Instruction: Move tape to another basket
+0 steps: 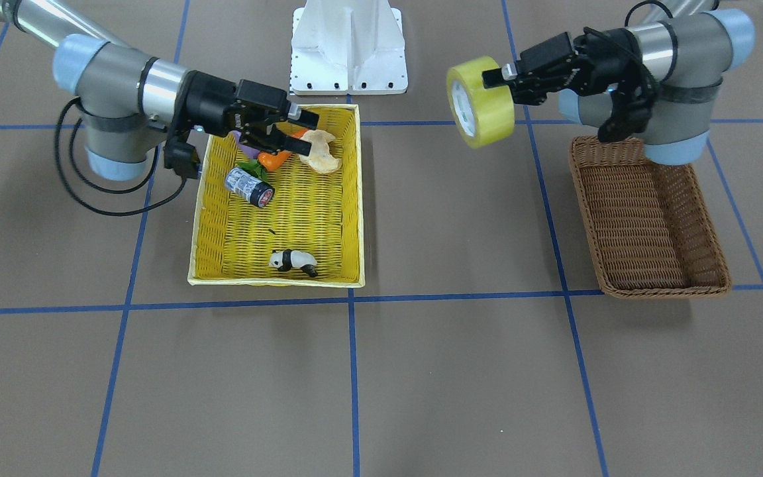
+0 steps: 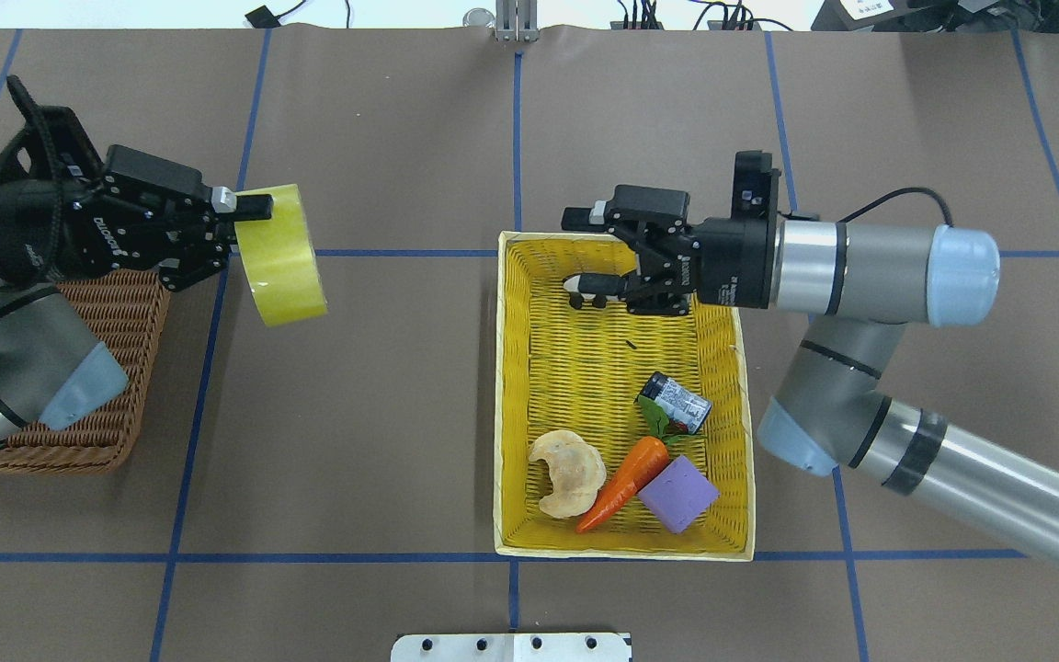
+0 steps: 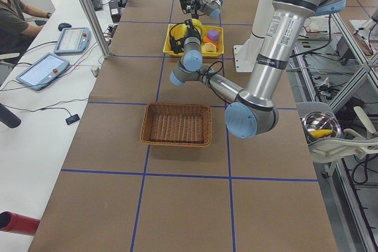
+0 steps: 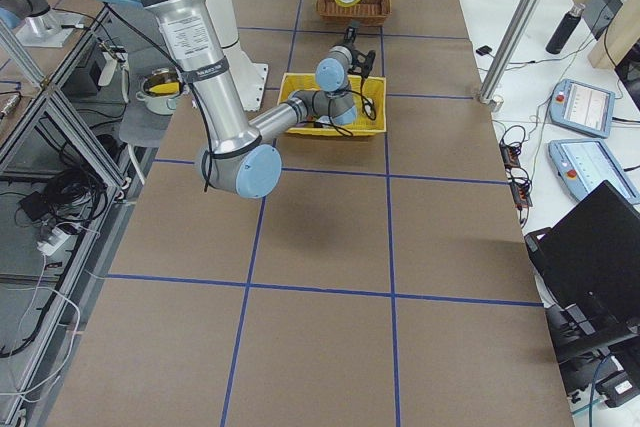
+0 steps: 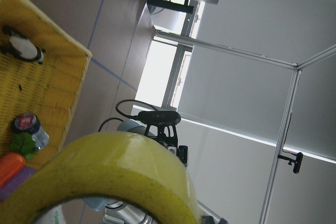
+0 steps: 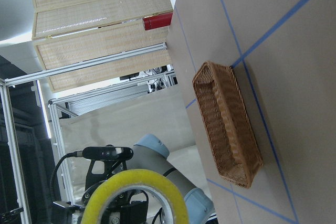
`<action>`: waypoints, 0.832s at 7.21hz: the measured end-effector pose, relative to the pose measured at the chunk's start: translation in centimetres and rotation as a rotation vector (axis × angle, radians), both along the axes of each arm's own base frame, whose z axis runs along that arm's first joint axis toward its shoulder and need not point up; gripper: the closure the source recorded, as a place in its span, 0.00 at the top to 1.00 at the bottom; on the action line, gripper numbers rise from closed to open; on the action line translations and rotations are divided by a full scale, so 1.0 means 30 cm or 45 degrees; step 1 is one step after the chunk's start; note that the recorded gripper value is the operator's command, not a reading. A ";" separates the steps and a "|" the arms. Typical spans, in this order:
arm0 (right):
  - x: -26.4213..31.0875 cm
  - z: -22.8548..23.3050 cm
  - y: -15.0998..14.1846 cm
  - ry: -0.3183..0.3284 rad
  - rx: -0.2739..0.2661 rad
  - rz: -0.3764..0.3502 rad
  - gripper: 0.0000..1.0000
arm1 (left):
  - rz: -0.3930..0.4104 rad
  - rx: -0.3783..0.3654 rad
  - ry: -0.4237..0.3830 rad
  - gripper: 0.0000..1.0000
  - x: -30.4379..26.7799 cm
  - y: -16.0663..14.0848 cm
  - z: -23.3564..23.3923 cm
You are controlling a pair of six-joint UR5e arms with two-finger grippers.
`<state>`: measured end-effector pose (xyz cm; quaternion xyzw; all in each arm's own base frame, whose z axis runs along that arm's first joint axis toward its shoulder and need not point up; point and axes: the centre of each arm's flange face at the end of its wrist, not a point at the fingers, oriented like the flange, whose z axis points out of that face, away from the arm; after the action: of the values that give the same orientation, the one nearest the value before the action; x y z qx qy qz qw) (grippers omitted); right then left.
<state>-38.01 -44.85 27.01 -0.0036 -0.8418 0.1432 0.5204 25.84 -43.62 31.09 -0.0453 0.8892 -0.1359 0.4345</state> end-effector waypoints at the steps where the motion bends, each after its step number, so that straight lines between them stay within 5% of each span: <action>1: 0.107 0.071 -0.089 0.144 0.062 0.068 1.00 | -0.065 -0.058 -0.084 0.00 -0.039 -0.045 0.051; 3: 0.301 0.204 -0.232 0.401 0.115 0.199 1.00 | -0.192 -0.085 -0.309 0.00 -0.092 -0.130 0.143; 6: 0.594 0.437 -0.332 0.725 0.153 0.248 1.00 | -0.311 0.006 -0.660 0.00 -0.113 -0.210 0.305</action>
<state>-20.20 -54.80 40.11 0.1482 -0.6656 0.1378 0.7184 22.45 -49.93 40.26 0.0993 0.7476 -0.1923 0.6279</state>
